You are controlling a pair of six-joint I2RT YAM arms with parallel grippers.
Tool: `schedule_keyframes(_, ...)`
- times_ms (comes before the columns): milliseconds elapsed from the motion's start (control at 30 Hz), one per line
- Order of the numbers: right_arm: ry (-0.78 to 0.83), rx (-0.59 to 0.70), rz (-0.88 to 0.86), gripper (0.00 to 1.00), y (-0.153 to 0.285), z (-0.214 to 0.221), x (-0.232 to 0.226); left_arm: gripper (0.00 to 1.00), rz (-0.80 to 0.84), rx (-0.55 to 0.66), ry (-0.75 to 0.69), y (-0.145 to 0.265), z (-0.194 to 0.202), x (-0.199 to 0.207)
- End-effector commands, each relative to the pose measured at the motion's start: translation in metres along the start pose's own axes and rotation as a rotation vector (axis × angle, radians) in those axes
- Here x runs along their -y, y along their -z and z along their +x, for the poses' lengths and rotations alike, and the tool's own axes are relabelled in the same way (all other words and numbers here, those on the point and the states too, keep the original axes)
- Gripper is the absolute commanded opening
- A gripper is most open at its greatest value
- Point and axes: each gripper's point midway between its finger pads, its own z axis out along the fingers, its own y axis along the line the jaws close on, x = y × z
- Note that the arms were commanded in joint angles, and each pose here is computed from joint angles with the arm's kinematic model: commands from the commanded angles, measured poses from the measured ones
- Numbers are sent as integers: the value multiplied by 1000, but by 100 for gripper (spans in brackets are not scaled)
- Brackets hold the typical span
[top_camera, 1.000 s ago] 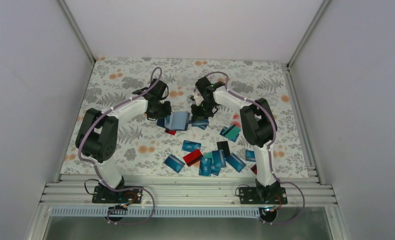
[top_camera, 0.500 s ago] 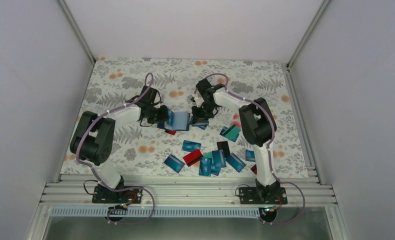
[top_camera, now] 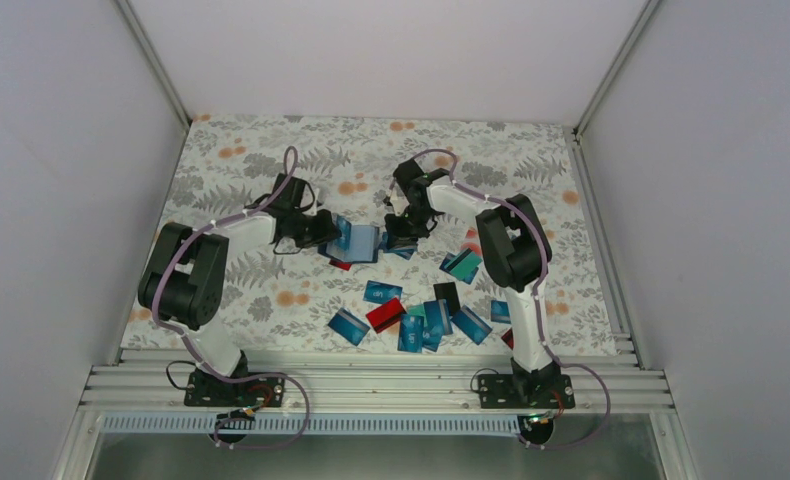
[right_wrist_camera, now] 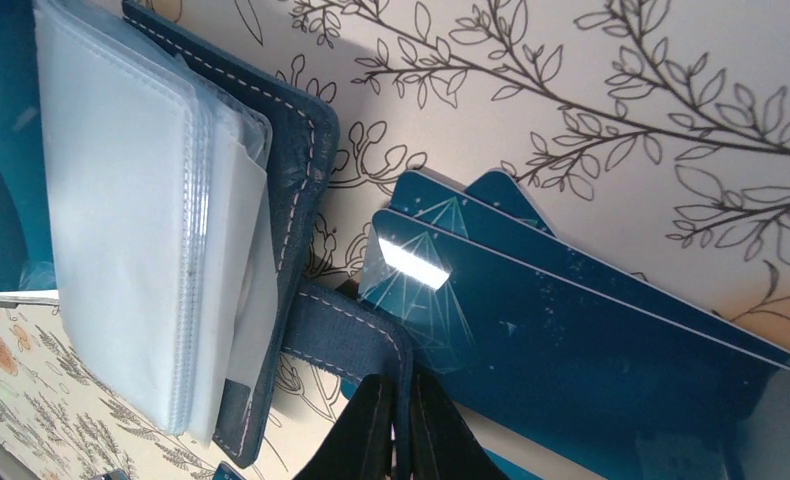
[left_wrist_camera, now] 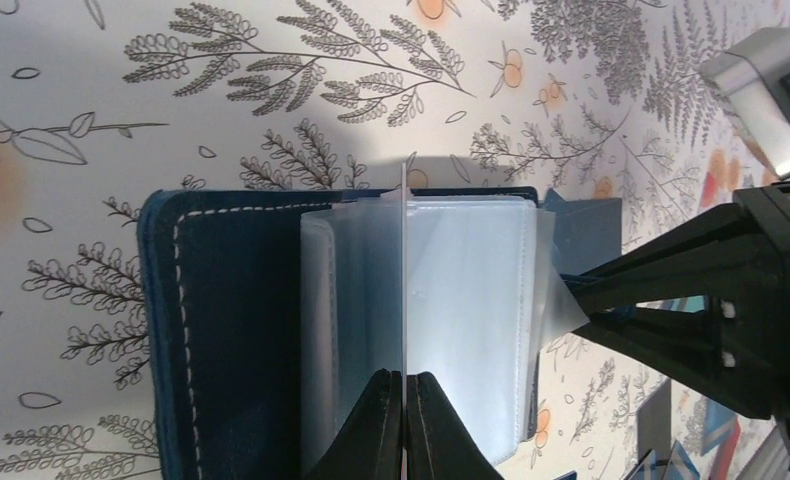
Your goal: Put the credit cards into the card holder
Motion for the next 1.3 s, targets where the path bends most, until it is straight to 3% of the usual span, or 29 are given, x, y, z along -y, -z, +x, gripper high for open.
schedule_keyframes(0, -13, -32, 25, 4, -15, 4, 13, 2, 61, 2, -6, 3, 1, 8)
schedule_keyframes(900, -41, -62, 27, 4, -24, 10, 17, 2, 66, -153, 148, -10, 43, -13)
schedule_keyframes(1267, -48, -71, 6, 4, -27, 14, 16, 2, 146, -126, 128, -16, 37, -5)
